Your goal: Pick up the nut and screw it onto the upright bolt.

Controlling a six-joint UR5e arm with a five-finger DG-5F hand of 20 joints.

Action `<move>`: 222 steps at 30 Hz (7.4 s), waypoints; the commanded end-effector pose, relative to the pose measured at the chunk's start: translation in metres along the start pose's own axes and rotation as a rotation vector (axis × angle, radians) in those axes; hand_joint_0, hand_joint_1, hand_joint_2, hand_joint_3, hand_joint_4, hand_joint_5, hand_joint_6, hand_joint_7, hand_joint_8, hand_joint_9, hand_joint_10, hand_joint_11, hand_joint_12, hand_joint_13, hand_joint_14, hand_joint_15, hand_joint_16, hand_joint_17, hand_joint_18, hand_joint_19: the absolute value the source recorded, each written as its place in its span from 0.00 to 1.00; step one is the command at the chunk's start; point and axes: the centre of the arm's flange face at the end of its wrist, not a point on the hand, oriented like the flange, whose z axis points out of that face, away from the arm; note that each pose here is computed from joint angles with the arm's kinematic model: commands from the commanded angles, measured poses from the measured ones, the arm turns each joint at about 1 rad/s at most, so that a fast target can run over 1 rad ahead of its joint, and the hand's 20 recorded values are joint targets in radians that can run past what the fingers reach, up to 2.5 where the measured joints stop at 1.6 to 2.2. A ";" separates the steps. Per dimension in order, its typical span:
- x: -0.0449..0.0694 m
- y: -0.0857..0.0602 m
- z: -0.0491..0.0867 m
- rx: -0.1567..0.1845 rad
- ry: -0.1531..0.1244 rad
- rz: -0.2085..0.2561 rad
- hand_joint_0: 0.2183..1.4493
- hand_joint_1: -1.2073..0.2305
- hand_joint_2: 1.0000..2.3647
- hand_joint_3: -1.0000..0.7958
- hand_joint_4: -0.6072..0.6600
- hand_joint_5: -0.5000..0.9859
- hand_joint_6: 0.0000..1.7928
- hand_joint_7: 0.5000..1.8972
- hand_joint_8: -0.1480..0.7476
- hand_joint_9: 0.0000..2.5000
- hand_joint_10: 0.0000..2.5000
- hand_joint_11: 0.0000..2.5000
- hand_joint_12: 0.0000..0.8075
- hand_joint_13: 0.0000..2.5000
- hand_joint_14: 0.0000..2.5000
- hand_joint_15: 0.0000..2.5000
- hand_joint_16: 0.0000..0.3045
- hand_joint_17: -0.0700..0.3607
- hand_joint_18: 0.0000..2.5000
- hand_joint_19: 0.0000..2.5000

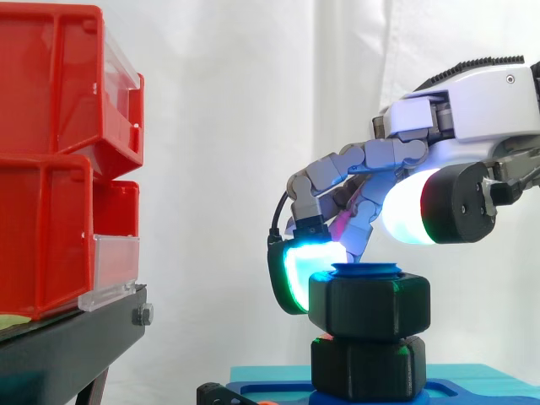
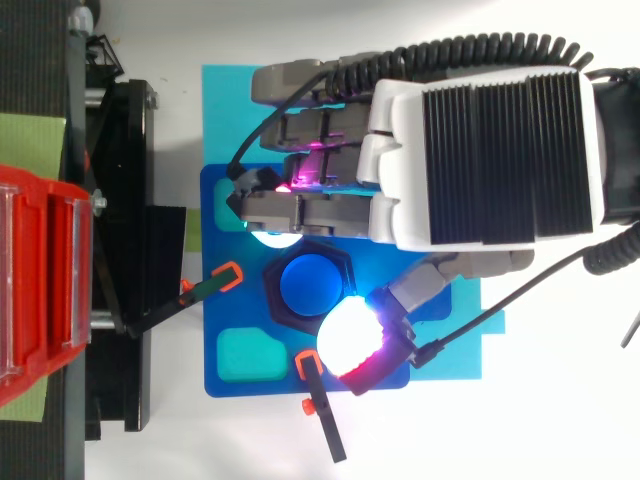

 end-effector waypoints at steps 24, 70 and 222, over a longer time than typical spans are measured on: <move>-0.009 -0.025 -0.009 -0.024 -0.014 0.003 0.26 0.69 0.00 0.28 0.57 0.34 0.28 0.65 0.46 0.49 0.00 0.00 0.24 0.37 0.00 0.00 0.06 0.25 0.24 0.02; -0.006 0.027 0.014 -0.053 -0.073 -0.009 0.24 0.74 0.00 0.28 0.62 0.27 0.28 0.11 0.38 0.28 0.00 0.00 0.28 0.24 0.00 0.00 0.08 0.29 0.12 0.00; -0.005 0.006 0.000 -0.015 0.017 -0.008 0.25 0.69 0.00 0.28 0.62 0.33 0.34 0.59 0.45 0.37 0.00 0.00 0.27 0.30 0.00 0.00 0.07 0.27 0.17 0.00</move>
